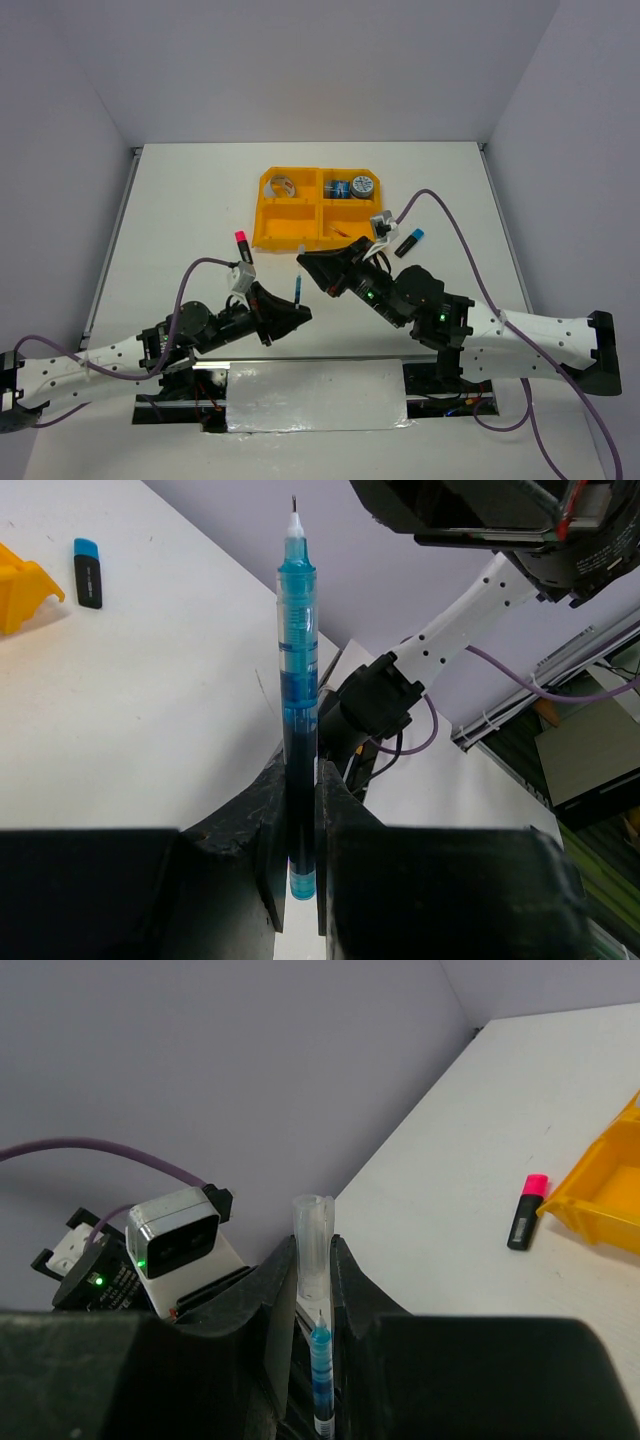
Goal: Sort the stationery into containers
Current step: Close the pen cap on the pen.
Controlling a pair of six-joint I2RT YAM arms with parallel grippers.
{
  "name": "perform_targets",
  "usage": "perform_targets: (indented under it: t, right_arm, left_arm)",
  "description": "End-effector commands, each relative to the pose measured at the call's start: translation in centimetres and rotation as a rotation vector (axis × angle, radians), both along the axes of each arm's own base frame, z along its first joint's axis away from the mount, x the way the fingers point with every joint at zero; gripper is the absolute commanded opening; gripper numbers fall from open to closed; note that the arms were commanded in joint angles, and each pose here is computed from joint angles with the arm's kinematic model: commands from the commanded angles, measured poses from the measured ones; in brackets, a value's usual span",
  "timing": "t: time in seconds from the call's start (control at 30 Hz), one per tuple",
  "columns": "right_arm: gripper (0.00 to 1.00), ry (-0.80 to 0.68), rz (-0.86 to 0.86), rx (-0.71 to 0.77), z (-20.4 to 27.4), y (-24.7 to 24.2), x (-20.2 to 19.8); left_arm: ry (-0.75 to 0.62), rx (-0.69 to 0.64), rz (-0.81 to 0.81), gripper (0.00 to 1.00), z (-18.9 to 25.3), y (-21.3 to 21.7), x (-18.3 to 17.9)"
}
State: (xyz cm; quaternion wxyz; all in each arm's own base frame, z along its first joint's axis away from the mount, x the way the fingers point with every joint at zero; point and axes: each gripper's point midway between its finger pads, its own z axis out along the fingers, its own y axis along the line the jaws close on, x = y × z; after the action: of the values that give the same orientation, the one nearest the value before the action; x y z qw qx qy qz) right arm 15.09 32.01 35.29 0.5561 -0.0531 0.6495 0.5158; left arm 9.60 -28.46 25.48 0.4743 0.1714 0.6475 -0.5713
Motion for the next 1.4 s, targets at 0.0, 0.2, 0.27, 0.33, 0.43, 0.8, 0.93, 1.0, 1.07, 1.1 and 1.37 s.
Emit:
perform_targets:
  t: [0.0,0.2,0.27,0.33,0.43,0.8,0.93,1.0,1.07,1.1,1.37]
  right_arm:
    - [0.00,-0.038,0.010,0.073,3.3,-0.3,-0.4]
    - [0.00,-0.032,0.027,0.052,2.7,0.3,-0.5]
    - [0.00,-0.029,0.031,0.048,2.3,0.5,-0.6]
    - [0.00,-0.027,0.038,0.050,2.1,0.6,-0.7]
    - [0.00,-0.021,0.041,0.043,1.7,0.6,-0.7]
    - [0.00,-0.009,0.049,0.034,0.8,1.0,-0.7]
    - [0.00,-0.012,0.060,0.034,0.7,1.2,-0.9]
    - [0.00,-0.015,0.050,0.032,0.8,1.1,-0.7]
    - [0.00,-0.023,0.043,0.029,0.8,1.0,-0.6]
    - [0.00,-0.025,0.040,0.034,1.1,0.9,-0.6]
    - [0.00,-0.025,0.050,0.018,0.3,1.3,-0.7]
  left_arm:
    - [-0.009,-0.045,0.009,0.00,1.2,0.1,0.1]
    - [-0.023,-0.045,0.019,0.00,1.8,0.3,0.2]
    - [-0.027,-0.042,0.026,0.00,2.0,0.5,0.3]
    - [-0.035,-0.043,0.031,0.00,2.3,0.6,0.4]
    - [-0.045,-0.041,0.037,0.00,2.7,0.8,0.4]
    - [-0.060,-0.036,0.053,0.00,3.3,1.1,0.7]
    - [-0.063,-0.036,0.055,0.00,3.3,1.2,0.7]
    - [-0.062,-0.037,0.052,0.00,3.3,1.1,0.6]
    - [-0.064,-0.040,0.051,0.00,3.4,1.1,0.6]
    - [-0.063,-0.039,0.052,0.00,3.4,1.1,0.6]
    - [-0.069,-0.044,0.060,0.00,3.6,1.3,0.7]
